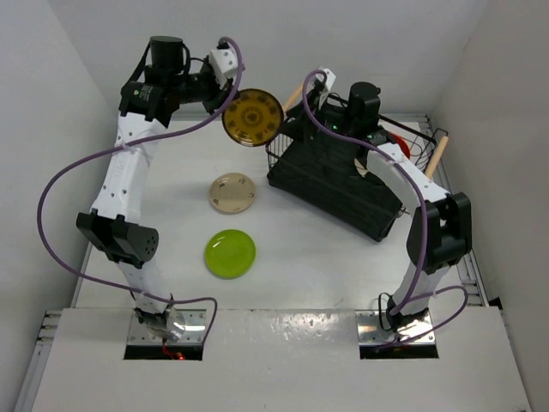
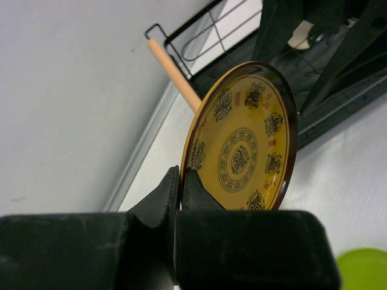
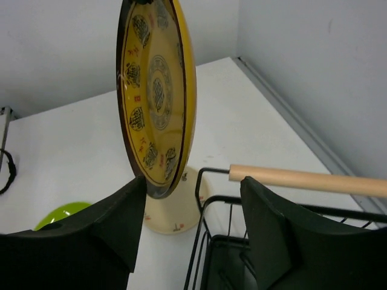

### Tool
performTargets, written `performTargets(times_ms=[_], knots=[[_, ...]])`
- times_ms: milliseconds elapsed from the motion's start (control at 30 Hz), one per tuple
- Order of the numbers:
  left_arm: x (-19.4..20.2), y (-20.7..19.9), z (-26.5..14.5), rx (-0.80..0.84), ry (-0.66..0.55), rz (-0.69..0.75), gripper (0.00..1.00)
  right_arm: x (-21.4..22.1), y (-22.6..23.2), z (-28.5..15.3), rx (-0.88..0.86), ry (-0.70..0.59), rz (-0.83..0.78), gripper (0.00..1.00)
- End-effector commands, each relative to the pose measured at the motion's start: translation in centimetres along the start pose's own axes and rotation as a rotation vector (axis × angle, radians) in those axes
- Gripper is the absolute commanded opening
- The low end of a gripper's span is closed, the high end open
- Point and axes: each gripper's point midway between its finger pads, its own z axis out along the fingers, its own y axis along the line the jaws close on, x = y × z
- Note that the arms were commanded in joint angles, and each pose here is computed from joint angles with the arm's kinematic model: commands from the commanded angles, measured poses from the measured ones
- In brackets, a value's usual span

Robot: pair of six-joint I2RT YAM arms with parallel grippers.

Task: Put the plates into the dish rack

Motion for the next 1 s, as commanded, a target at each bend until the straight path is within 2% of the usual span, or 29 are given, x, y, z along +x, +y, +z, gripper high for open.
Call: performTargets(times_ms=[0, 100, 167, 200, 233, 333, 400, 433, 467, 500, 533, 600, 800, 900, 933, 967], knots=[[-2.1, -1.3, -0.6, 0.015, -0.03, 0.079, 0.0, -3.8, 1.7, -1.1, -0.032, -0.097, -0.067, 0.59], [-2.6, -2.6, -0.1, 0.058, -0.047, 0.081, 0.0, -3.0, 1.4, -0.8, -0.025, -0.082, -0.031, 0.58], [-2.8, -3.4, 0.1, 0.081, -0.051, 0.057, 0.0, -2.6, 1.0, -0.7, -0.008, -0.079, -0.025, 0.51], [-2.4, -3.5, 0.2, 0.086, -0.045, 0.051, 0.0, -2.8, 1.2, -0.6, -0.011, -0.086, -0.033, 0.45], [-2.0, -3.9, 0.5, 0.103, -0.042, 0.042, 0.0, -2.5, 0.8, -0.6, -0.004, -0.086, -0.017, 0.29], [-1.7, -4.6, 0.6, 0.12, -0.034, 0.024, 0.0, -2.8, 0.9, -0.6, -0.005, -0.104, -0.031, 0.0], [-1.3, -4.8, 0.8, 0.125, -0.026, 0.008, 0.0, -2.8, 0.9, -0.9, 0.011, -0.108, -0.048, 0.0], [-1.2, -4.7, 0.7, 0.118, -0.02, -0.007, 0.03, -3.1, 0.7, -1.1, 0.022, -0.118, -0.08, 0.0], [-1.1, -4.5, 0.7, 0.103, -0.008, -0.02, 0.17, -3.6, 0.9, -1.4, 0.029, -0.133, -0.105, 0.0], [-1.2, -3.6, 0.6, 0.071, -0.018, -0.025, 0.59, -3.9, 0.7, -1.5, 0.04, -0.139, -0.123, 0.0], [-1.3, -3.2, 0.5, 0.055, -0.025, -0.063, 0.75, -4.8, -0.3, -2.2, 0.083, -0.162, -0.165, 0.0], [-1.9, -1.2, -0.2, -0.002, -0.057, -0.084, 0.94, -6.7, -1.2, -3.2, 0.133, -0.194, -0.201, 0.0], [1.1, 5.1, -1.2, -0.252, -0.021, -0.313, 1.0, -12.6, -4.3, -8.8, 0.32, -0.306, -0.328, 0.0], [4.9, 8.8, -3.2, -0.392, -0.003, -0.471, 1.0, -11.9, -7.0, -12.2, 0.454, -0.251, -0.37, 0.0], [6.5, 9.9, -3.5, -0.44, 0.016, -0.509, 1.0, -12.6, -7.0, -13.5, 0.496, -0.224, -0.467, 0.0], [8.0, 11.3, -4.8, -0.512, 0.032, -0.549, 1.0, -11.8, -8.8, -15.6, 0.573, -0.184, -0.479, 0.0]])
